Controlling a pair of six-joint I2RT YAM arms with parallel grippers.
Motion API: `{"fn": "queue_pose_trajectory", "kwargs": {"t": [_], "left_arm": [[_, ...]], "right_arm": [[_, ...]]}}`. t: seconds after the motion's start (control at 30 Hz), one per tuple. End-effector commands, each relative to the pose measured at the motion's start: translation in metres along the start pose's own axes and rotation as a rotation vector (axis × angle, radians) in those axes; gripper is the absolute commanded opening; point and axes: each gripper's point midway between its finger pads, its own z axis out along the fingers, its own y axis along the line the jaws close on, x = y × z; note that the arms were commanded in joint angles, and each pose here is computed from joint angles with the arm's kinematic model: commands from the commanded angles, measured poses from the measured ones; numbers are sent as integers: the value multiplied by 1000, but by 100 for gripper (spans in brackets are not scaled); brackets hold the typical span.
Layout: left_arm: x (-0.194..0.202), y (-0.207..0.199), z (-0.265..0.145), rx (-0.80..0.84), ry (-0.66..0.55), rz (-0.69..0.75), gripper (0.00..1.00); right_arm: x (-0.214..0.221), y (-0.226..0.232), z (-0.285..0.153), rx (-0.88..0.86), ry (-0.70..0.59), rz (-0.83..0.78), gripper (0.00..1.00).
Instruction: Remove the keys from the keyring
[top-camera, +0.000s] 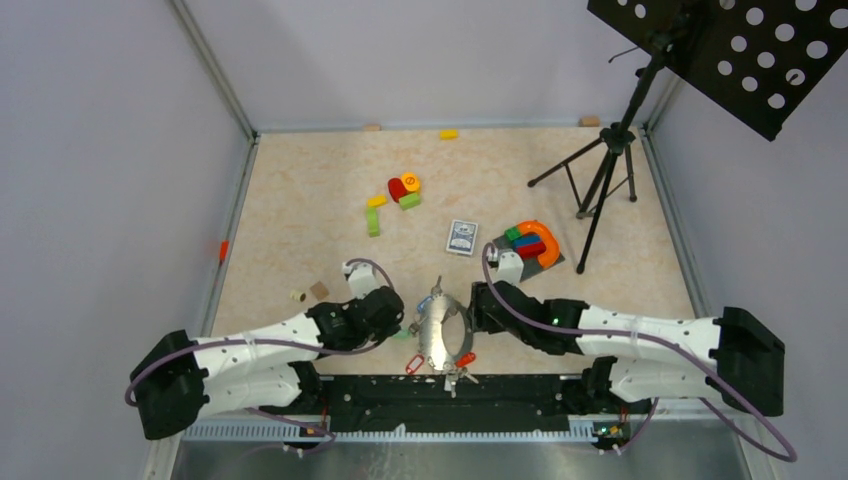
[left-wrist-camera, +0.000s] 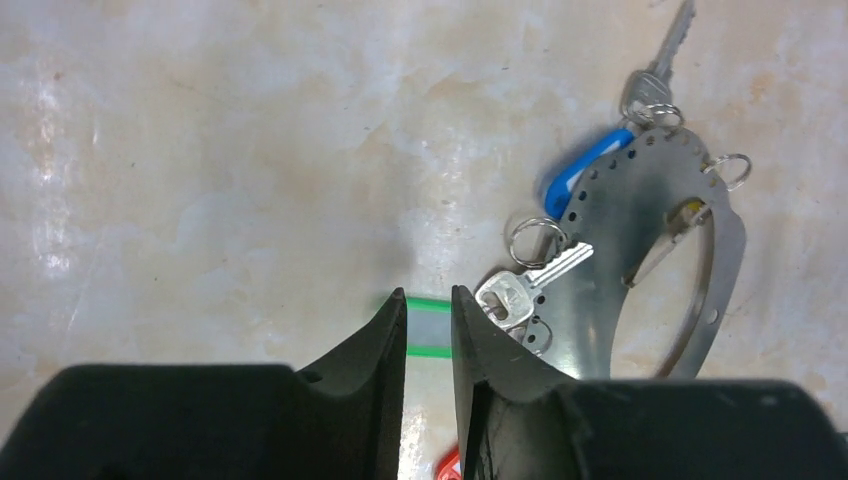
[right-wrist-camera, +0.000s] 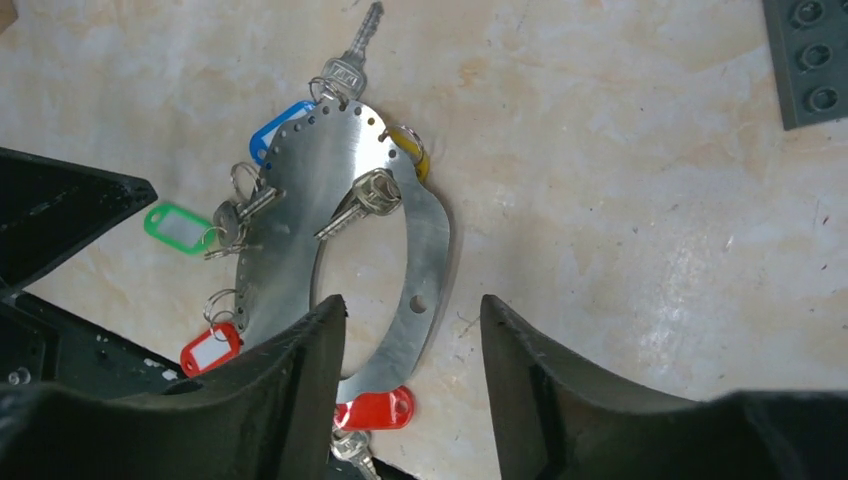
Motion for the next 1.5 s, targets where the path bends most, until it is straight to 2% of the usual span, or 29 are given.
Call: {"fn": "queue_pose_trajectory", "kwargs": {"t": [0.0, 0.17, 0.27, 0.63, 1.07, 1.47], "left_arm": [[-20, -27, -11, 106, -58, 72, 27], [-14, -73, -22, 355, -26, 151, 37], [-7, -85, -20, 409, 0, 182, 40], [26, -74, 4, 358, 119, 245, 38], [46, -47, 12, 294, 186, 256, 31], [59, -36, 16, 282, 227, 256, 31]], "right_arm": [[5, -14, 1, 49, 3, 68, 54], [21, -2, 9, -52, 63, 128, 55], [24, -1, 13, -78, 82, 163, 55], [36, -7, 22, -111, 132, 239, 55], [55, -12, 29, -145, 182, 304, 50], [68, -11, 32, -187, 203, 343, 48]]}}
